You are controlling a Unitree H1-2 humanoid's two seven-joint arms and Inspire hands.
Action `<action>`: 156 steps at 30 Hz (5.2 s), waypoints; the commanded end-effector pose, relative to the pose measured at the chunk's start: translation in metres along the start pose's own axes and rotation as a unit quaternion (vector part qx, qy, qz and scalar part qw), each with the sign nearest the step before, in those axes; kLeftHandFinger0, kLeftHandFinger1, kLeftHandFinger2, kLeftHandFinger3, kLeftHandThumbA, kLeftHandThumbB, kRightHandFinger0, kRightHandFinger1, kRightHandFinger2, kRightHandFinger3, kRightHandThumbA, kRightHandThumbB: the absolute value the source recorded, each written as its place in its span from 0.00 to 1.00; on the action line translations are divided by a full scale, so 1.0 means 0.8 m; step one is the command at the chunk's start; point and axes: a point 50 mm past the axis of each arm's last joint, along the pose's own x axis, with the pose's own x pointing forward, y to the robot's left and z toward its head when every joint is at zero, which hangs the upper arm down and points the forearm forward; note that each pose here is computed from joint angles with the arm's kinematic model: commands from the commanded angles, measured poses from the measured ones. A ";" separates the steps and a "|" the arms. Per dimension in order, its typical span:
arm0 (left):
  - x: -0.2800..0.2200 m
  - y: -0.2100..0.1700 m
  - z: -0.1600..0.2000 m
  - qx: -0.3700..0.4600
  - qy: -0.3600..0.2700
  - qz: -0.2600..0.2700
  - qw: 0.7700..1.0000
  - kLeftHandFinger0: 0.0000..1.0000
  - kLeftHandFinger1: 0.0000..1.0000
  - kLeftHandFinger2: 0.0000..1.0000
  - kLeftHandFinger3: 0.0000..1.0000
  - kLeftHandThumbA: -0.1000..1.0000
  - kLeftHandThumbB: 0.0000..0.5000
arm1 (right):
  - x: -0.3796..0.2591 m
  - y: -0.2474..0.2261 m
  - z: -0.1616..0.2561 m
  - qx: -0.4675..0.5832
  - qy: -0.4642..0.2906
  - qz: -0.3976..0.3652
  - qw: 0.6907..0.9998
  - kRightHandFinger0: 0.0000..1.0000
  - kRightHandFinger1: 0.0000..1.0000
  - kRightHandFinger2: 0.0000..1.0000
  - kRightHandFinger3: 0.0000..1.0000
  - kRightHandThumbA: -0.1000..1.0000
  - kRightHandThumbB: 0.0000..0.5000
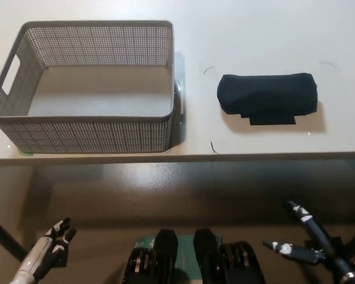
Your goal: Use the right hand to pick up the pencil case on the right hand side and put it into a grey container on the left side
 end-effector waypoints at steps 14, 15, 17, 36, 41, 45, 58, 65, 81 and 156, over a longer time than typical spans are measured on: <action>0.016 0.034 0.019 0.030 -0.045 0.009 0.998 1.00 1.00 1.00 1.00 1.00 0.68 | -0.128 -0.133 0.142 -0.206 -0.110 -0.140 0.962 1.00 1.00 1.00 1.00 0.81 0.86; 0.017 0.035 0.019 0.025 -0.045 0.010 0.999 1.00 1.00 1.00 1.00 1.00 0.70 | -0.136 -0.139 0.151 -0.209 -0.114 -0.151 0.959 1.00 1.00 1.00 1.00 0.85 0.88; 0.017 0.035 0.020 0.026 -0.044 0.010 0.999 1.00 1.00 1.00 1.00 1.00 0.71 | -0.148 -0.148 0.165 -0.221 -0.125 -0.170 0.952 1.00 1.00 1.00 1.00 0.92 0.84; 0.006 0.032 0.012 0.026 -0.042 -0.003 0.999 1.00 1.00 1.00 1.00 1.00 0.66 | -0.048 -0.235 0.331 -0.393 -0.176 -0.193 0.882 1.00 1.00 1.00 1.00 1.00 0.97; 0.000 0.028 0.007 0.028 -0.037 -0.006 0.999 1.00 1.00 1.00 1.00 1.00 0.63 | 0.026 -0.255 0.361 -0.411 -0.156 -0.176 0.881 1.00 1.00 1.00 1.00 1.00 1.00; -0.002 0.028 0.008 0.026 -0.038 -0.007 0.999 1.00 1.00 1.00 1.00 1.00 0.62 | 0.076 -0.265 0.380 -0.430 -0.144 -0.163 0.876 1.00 1.00 1.00 1.00 1.00 1.00; -0.009 0.021 0.001 0.024 -0.030 -0.013 0.999 1.00 1.00 1.00 1.00 1.00 0.61 | 0.220 -0.251 0.411 -0.462 -0.064 -0.064 0.882 1.00 1.00 1.00 1.00 1.00 1.00; -0.009 0.019 0.003 0.020 -0.033 -0.018 0.999 1.00 1.00 1.00 1.00 1.00 0.63 | 0.266 -0.248 0.391 -0.387 -0.032 0.009 0.921 1.00 1.00 1.00 1.00 1.00 1.00; -0.005 0.021 0.009 0.029 -0.038 -0.023 0.999 1.00 1.00 1.00 1.00 1.00 0.67 | 0.300 -0.224 0.379 -0.320 -0.022 0.044 0.946 1.00 1.00 1.00 1.00 1.00 1.00; 0.044 0.054 0.061 0.044 -0.128 -0.042 0.990 1.00 1.00 1.00 1.00 1.00 0.85 | 0.299 -0.155 0.226 -0.402 0.024 -0.099 0.910 0.23 0.51 0.73 0.68 0.00 0.47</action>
